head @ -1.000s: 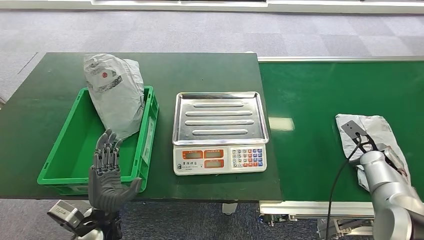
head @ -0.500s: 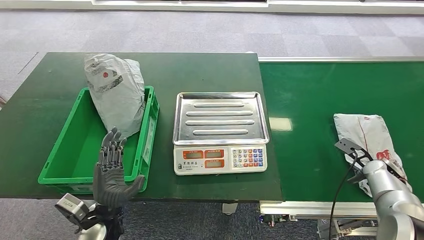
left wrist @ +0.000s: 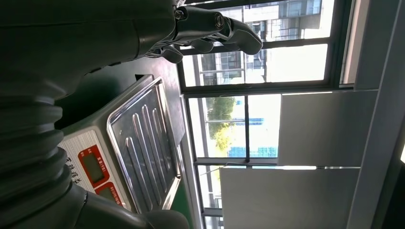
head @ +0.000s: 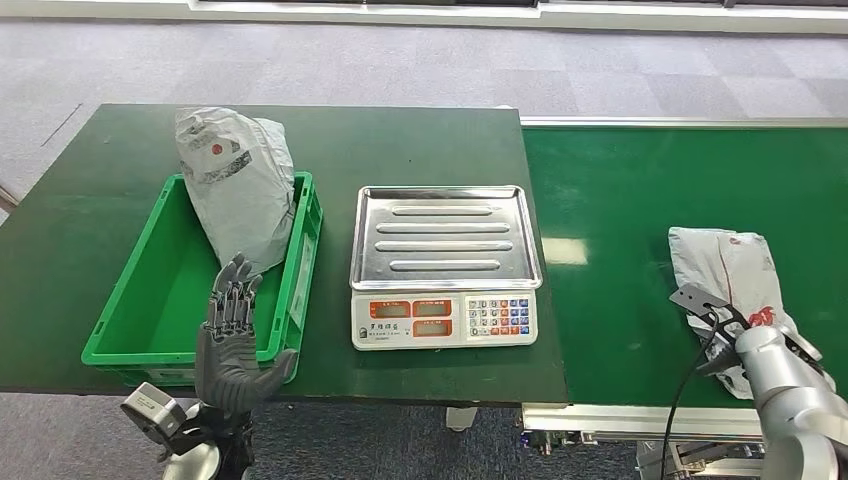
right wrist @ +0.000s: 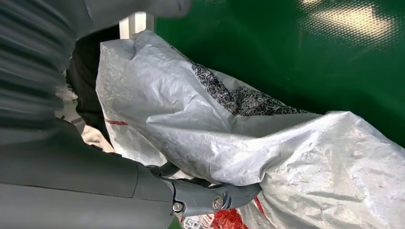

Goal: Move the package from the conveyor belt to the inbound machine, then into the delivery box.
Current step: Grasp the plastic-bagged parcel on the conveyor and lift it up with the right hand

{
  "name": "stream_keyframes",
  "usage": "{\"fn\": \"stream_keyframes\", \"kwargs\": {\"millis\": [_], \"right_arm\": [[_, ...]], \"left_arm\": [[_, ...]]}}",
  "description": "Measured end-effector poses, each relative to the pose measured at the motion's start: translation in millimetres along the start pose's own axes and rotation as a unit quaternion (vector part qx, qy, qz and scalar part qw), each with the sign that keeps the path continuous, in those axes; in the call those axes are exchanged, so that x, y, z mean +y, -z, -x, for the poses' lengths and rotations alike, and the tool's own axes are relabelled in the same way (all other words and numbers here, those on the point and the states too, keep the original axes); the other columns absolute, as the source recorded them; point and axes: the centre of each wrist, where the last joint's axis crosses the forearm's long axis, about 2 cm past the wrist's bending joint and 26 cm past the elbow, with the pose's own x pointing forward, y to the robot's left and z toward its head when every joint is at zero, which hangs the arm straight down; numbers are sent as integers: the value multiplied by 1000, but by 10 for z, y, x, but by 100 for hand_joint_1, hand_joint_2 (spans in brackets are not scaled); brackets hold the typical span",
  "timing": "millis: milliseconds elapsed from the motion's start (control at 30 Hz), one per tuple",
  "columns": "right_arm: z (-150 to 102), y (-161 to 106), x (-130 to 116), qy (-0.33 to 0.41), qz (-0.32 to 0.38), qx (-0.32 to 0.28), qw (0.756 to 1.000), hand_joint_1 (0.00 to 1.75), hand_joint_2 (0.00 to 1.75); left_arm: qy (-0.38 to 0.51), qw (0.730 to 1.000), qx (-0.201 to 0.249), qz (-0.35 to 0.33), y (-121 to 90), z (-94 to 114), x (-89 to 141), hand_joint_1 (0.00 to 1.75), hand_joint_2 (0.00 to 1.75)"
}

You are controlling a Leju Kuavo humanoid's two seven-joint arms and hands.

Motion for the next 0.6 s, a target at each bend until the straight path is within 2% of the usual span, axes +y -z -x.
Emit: {"fn": "stream_keyframes", "kwargs": {"millis": [267, 600], "right_arm": [[204, 66, 15, 44, 13, 10, 999, 175, 175], [319, 105, 44, 54, 15, 18, 998, 175, 175]], "left_arm": [[-7, 1000, 0, 8, 35, 21, -9, 0, 175], [-6, 1000, 0, 11, 57, 25, -11, 0, 175]]}}
